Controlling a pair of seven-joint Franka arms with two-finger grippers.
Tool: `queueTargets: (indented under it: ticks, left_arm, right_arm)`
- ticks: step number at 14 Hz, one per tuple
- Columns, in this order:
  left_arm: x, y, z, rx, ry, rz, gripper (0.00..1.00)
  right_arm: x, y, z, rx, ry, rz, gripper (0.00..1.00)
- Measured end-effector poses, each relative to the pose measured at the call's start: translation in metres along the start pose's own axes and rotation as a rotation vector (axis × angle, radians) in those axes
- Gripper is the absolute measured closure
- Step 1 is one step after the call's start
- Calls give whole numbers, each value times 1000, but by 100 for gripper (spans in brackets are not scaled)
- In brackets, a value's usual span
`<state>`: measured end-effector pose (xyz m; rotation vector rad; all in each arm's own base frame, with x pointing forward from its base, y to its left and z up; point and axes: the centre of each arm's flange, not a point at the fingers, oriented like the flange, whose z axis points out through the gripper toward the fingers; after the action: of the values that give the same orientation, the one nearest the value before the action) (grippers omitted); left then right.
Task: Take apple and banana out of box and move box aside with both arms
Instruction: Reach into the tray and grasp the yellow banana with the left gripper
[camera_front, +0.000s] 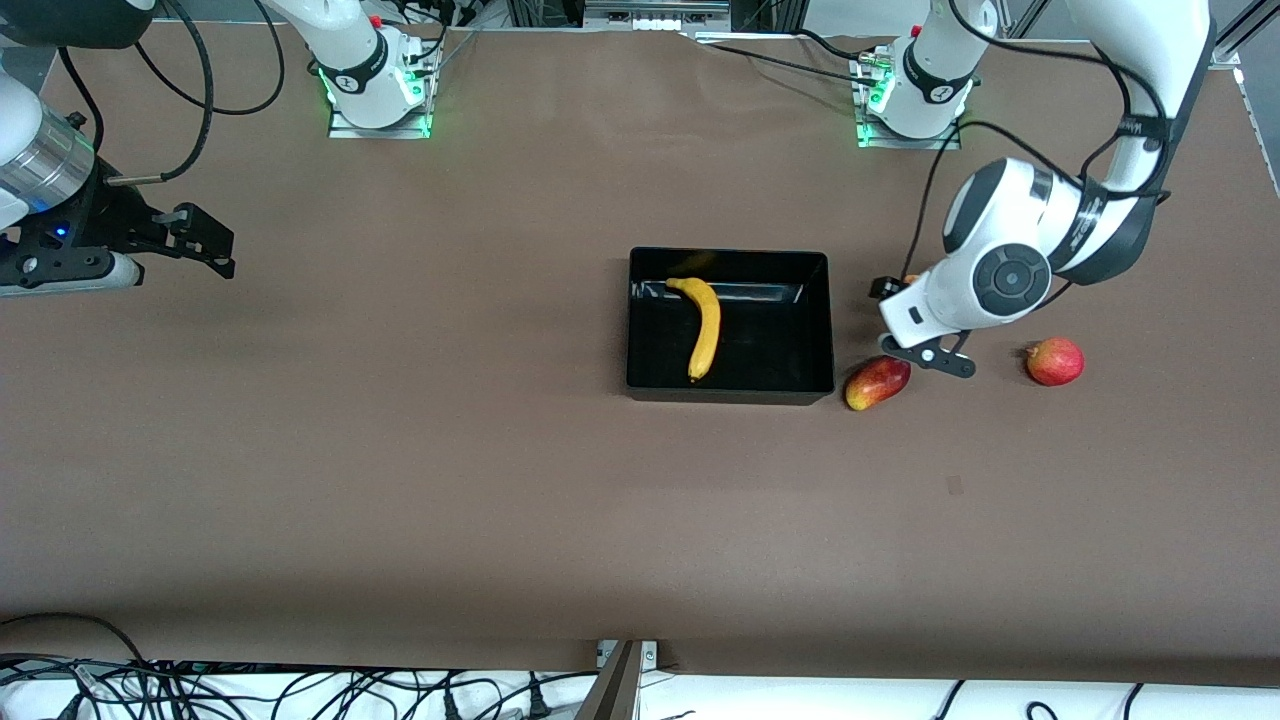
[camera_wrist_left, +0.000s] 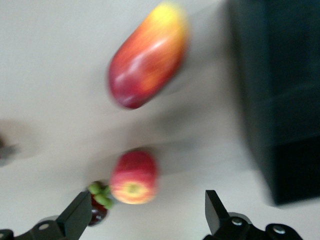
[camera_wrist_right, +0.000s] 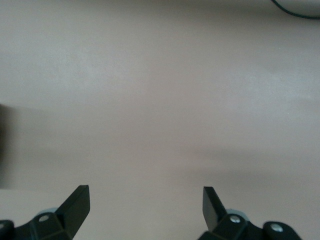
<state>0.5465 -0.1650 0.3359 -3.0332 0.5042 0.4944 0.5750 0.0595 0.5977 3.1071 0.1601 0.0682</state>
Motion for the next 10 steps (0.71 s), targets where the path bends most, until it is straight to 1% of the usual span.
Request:
queueTargets:
  ticks: [2, 4, 5, 6, 8, 9, 10]
  left_arm:
    - [7, 58, -29, -20, 45, 19, 0]
    - [15, 121, -33, -25, 73, -14, 0]
    - [21, 152, -26, -37, 90, -43, 0]
    - [28, 178, -12, -55, 106, -72, 0]
    - [45, 214, 31, -89, 121, -127, 0]
    - [53, 223, 56, -78, 128, -134, 0]
    - [59, 230, 79, -44, 134, -132, 0]
  right_arm:
    - [0, 0, 0, 0, 0, 0, 0]
    - [0, 0, 0, 0, 0, 0, 0]
    - [0, 0, 0, 0, 0, 0, 0]
    - [0, 0, 0, 0, 0, 0, 0]
    - [0, 0, 0, 0, 0, 0, 0]
    - [0, 0, 0, 0, 0, 0, 0]
    - [0, 0, 0, 0, 0, 0, 0]
